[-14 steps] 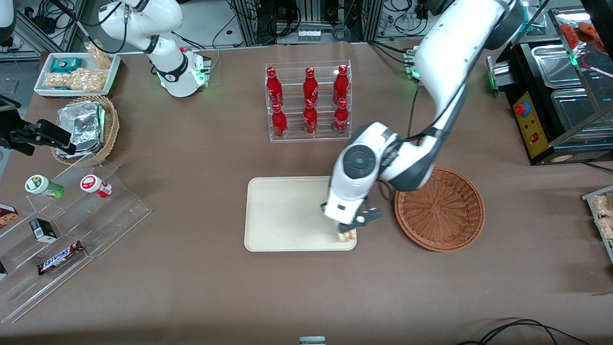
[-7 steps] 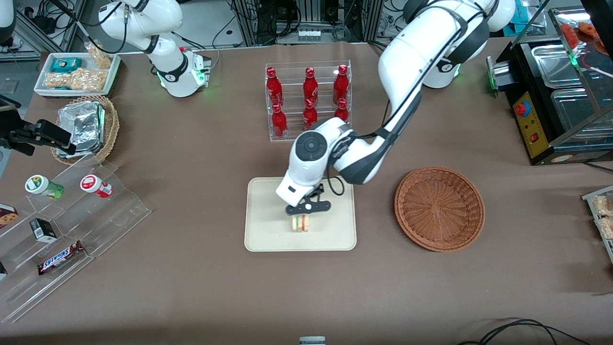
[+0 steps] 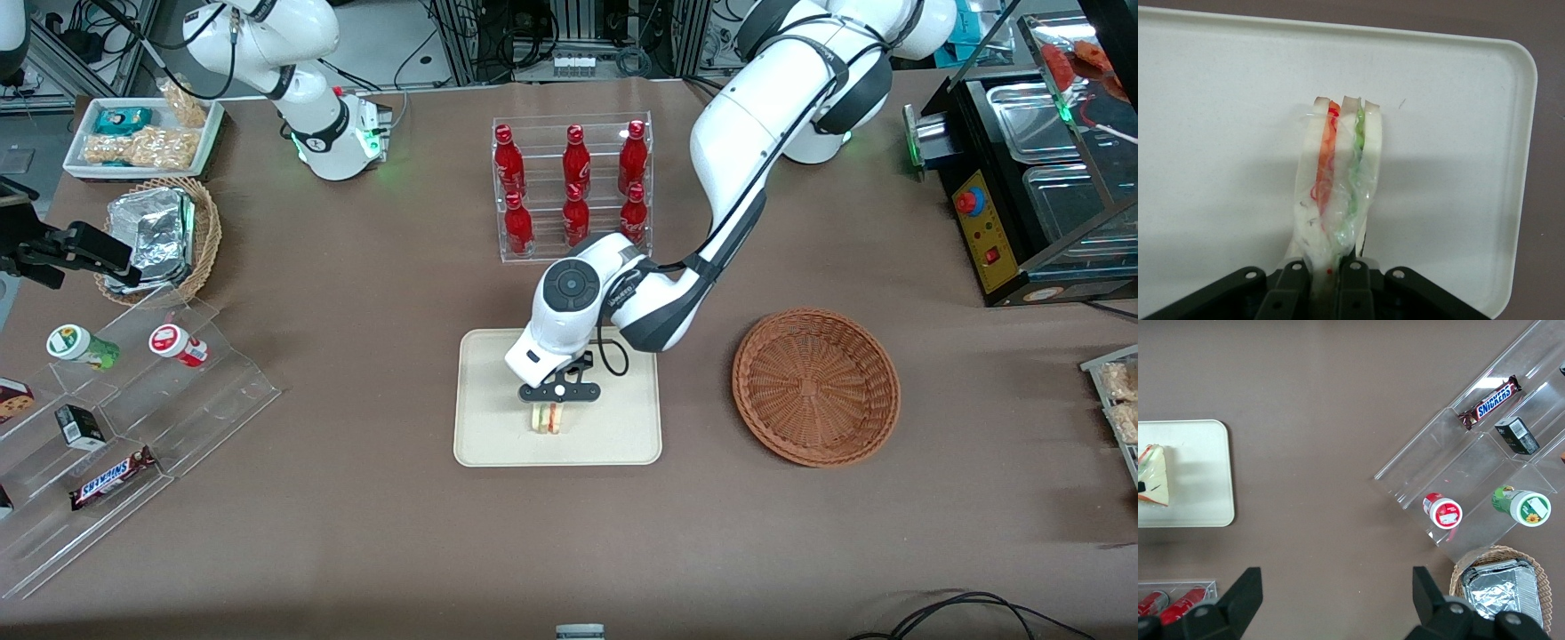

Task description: Place sandwich from basket to tray

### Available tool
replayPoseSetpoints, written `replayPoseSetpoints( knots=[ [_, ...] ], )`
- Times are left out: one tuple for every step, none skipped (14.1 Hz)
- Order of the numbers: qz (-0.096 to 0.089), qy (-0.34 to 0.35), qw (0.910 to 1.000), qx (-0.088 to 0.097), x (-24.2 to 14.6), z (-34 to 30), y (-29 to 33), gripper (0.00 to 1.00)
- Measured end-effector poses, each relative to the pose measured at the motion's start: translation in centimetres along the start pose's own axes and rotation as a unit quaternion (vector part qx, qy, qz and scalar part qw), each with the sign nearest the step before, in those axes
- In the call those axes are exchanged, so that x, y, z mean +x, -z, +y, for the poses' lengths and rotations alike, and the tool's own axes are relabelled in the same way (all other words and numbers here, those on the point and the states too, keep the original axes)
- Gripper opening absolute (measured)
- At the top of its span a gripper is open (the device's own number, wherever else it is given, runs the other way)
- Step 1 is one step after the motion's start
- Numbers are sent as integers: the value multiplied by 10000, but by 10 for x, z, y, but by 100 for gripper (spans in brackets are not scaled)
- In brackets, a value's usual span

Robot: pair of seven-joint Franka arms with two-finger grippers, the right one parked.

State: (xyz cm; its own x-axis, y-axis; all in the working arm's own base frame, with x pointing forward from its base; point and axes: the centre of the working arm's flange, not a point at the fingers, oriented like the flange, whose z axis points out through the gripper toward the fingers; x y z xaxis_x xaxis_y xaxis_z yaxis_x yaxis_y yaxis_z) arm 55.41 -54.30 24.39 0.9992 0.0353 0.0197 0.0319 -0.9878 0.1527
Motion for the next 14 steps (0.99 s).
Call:
replayPoseSetpoints(
  knots=[
    [-4, -3, 10000, 4, 0, 0, -1, 15],
    [-11, -2, 10000, 9, 0, -1, -2, 15],
    [-16, -1, 10000, 13, 0, -1, -3, 16],
    [-19, 20, 10000, 14, 0, -1, -3, 20],
    [-17, 101, 9999, 9, 0, -1, -3, 28],
    [-6, 251, 9997, -1, 1, -1, -2, 37],
    [15, 452, 9990, -23, 3, 0, 1, 48],
    [48, 663, 9978, -54, 5, 1, 7, 57],
    [87, 826, 9965, -87, 7, 3, 16, 68],
    [133, 924, 9956, -110, 9, 5, 29, 77],
    [157, 980, 9950, -85, 11, 6, 47, 86],
    [157, 1013, 9947, -3, 12, 6, 69, 97],
    [161, 1029, 9945, 102, 11, 4, 94, 100],
    [181, 1036, 9942, 207, 10, 2, 121, 100]
  ],
)
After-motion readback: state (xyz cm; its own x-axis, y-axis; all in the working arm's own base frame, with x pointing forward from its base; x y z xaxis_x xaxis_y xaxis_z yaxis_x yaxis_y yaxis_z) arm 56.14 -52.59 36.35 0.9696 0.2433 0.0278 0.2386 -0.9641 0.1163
